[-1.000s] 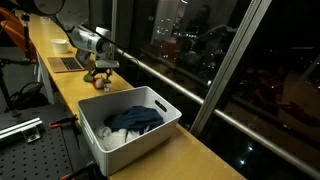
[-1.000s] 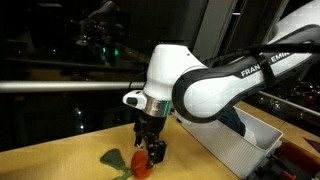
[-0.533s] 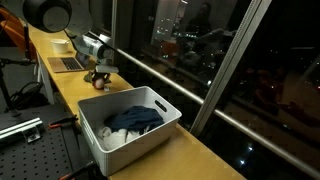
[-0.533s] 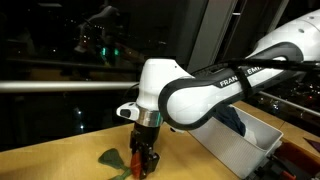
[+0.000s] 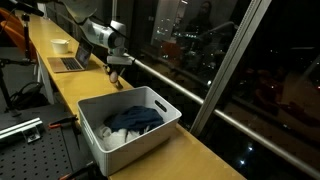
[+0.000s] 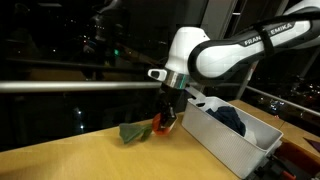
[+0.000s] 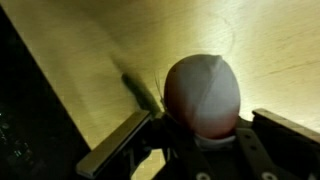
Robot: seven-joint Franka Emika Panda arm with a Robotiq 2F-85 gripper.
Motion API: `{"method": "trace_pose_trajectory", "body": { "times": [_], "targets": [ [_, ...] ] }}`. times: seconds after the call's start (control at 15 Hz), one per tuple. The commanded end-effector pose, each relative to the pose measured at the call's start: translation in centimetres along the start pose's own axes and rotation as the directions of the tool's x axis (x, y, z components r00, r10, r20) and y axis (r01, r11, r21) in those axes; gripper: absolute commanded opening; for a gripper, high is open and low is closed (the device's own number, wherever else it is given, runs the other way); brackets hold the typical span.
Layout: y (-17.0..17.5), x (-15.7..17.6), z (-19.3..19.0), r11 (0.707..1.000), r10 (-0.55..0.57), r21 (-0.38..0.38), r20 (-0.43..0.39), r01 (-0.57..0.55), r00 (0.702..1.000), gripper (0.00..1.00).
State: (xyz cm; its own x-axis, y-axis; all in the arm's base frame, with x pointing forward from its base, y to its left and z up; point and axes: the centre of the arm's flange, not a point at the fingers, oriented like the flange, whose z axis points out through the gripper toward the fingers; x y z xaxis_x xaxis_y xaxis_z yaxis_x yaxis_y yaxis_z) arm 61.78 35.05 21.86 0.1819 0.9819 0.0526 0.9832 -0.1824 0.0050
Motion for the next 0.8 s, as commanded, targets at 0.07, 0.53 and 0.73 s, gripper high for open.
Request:
{"method": "trace_pose_trajectory", "body": {
  "times": [0.07,0.53,0.73],
  "targets": [
    [-0.2,-7.6,-9.2,0.966,0.186,-0.175,-0.038,-0.189,0.982,0.05],
    [0.6,-21.5,-19.5,0.819,0.462,-0.373,-0.023,-0.436,0.887,0.05],
    [-0.5,-28.7,-22.3,0.775,0.53,-0.398,-0.014,-0.491,0.848,0.05]
  ]
}}
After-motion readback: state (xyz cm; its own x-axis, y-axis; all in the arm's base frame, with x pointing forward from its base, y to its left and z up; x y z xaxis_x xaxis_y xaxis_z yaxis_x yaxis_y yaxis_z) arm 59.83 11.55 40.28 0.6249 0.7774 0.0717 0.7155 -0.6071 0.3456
